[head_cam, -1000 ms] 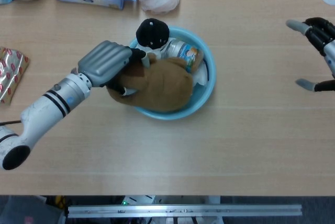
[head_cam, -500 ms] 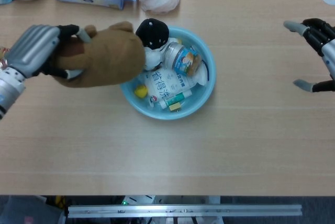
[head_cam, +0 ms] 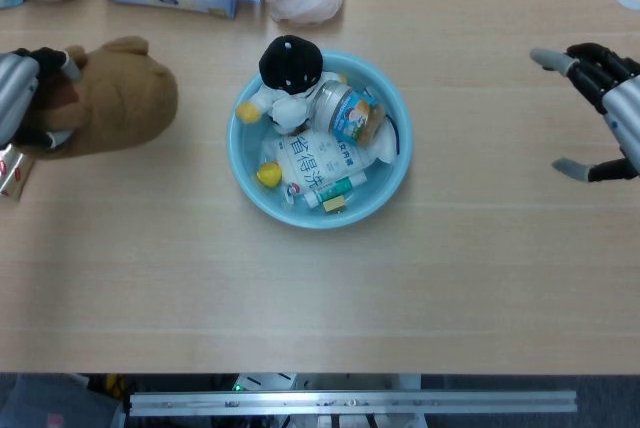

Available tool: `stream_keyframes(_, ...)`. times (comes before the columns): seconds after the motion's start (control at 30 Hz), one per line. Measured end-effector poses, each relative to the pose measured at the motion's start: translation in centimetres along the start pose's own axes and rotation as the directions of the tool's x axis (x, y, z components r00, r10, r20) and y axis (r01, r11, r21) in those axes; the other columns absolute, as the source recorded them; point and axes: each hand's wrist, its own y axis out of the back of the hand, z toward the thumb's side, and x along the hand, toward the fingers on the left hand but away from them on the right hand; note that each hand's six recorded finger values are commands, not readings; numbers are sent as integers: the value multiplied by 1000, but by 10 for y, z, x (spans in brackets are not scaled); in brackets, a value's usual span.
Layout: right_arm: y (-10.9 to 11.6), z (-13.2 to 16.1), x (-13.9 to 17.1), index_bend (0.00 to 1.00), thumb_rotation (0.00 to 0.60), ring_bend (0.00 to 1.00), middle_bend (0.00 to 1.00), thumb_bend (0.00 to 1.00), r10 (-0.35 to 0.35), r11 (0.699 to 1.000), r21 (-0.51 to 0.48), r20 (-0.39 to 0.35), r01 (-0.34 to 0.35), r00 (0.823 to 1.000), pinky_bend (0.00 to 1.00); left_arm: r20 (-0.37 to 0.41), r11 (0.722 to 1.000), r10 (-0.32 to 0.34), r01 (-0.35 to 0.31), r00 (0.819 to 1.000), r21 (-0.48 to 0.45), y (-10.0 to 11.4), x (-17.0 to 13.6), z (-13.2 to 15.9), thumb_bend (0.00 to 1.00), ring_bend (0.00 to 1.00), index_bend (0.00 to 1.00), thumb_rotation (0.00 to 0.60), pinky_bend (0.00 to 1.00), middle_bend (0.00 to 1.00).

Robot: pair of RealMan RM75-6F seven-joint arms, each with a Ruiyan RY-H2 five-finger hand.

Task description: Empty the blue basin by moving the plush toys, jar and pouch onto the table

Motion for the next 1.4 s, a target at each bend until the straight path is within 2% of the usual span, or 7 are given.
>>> stream_keyframes(0.27, -3, -2, 1, 146, 600, 167, 276, 47, 7, 1000, -2, 11, -7, 1000, 372, -59, 998, -42, 45, 997, 46, -32, 6, -9, 330, 487, 549, 600, 793, 460)
stream_keyframes(0.37, -3, -2, 1, 146, 600, 167, 276, 47, 10, 1000, -1, 12, -10, 1000, 372, -57, 998, -57, 59, 997, 33, -40, 7, -8, 329, 282, 392, 600, 602, 333)
stream_keyframes(0.47, -3, -3, 1, 146, 600, 166, 276, 47, 11, 1000, 2, 15, -11, 1000, 372, -68, 995, -90, 93, 994, 41, -45, 7, -10, 329, 36, 125, 600, 251, 104)
stream_keyframes(0.6, -4, -4, 2, 146, 600, 166, 276, 47, 13, 1000, 2, 19, -13, 1000, 372, -100, 990, -129, 135, 987, 48, -47, 6, -14, 329, 0, 0, 600, 59, 0)
stream_keyframes(0.93, -5, -3, 2, 146, 600, 167, 278, 47, 20, 1000, 6, 16, -20, 1000, 372, -58, 996, -59, 55, 997, -66, -30, 2, 2, 329, 0, 5, 600, 35, 0)
stream_keyframes(1.07, -5, -2, 2, 146, 600, 167, 278, 47, 22, 1000, 6, 15, -22, 1000, 372, -6, 989, -58, 56, 998, -140, -27, -2, 16, 329, 31, 131, 600, 115, 86)
stream_keyframes(1.4, -5, -4, 5, 146, 600, 166, 279, 46, 22, 1000, 7, 25, -22, 999, 372, 92, 941, -222, 238, 971, -241, -50, -4, 45, 328, 201, 239, 585, 291, 216)
